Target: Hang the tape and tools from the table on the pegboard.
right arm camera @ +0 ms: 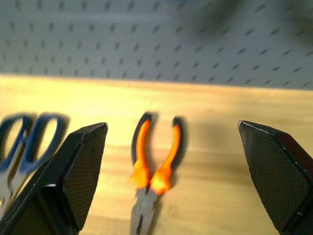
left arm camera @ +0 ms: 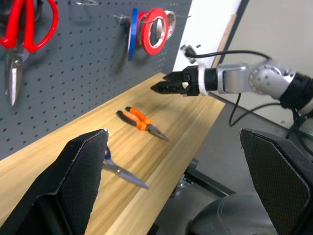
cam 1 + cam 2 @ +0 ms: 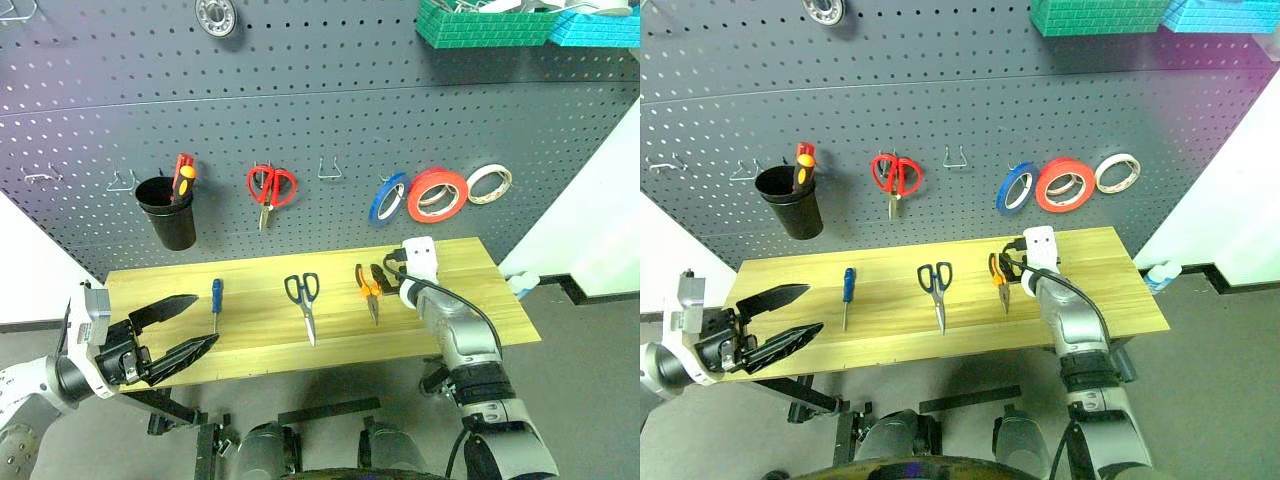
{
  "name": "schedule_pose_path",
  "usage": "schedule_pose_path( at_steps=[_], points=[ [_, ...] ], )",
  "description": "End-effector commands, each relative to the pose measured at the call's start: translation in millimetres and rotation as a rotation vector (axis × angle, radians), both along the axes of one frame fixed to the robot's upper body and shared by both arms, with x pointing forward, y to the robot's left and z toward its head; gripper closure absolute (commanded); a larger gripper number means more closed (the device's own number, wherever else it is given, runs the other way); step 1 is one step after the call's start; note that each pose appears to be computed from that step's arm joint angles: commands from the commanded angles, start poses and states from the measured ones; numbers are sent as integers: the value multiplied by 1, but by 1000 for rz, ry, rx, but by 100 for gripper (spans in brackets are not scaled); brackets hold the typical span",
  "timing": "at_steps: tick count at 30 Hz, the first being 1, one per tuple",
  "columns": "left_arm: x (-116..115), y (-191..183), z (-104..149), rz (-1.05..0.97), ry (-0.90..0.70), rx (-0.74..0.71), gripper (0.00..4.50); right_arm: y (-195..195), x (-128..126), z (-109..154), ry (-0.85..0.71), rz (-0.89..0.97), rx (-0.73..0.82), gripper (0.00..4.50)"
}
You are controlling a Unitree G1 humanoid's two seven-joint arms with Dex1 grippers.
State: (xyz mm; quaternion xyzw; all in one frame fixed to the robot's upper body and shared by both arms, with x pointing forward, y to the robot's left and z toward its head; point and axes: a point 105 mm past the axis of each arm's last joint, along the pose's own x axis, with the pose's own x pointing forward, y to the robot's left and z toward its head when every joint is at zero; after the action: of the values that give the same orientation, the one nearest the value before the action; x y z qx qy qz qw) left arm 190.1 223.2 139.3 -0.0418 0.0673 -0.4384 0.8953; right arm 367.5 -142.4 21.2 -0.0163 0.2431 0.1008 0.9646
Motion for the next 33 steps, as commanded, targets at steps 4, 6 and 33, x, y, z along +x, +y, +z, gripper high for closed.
schedule_pose_path(
  at_steps=[4,6,33],
  points=[
    [-5,7,12,65,-82,39,0,11,7,-6,159,26,-22,3],
    [-6,7,11,76,-83,43,0,12,9,-8,193,11,2,3],
    [-7,4,14,65,-67,51,0,12,29,-33,246,-110,-8,3]
  ],
)
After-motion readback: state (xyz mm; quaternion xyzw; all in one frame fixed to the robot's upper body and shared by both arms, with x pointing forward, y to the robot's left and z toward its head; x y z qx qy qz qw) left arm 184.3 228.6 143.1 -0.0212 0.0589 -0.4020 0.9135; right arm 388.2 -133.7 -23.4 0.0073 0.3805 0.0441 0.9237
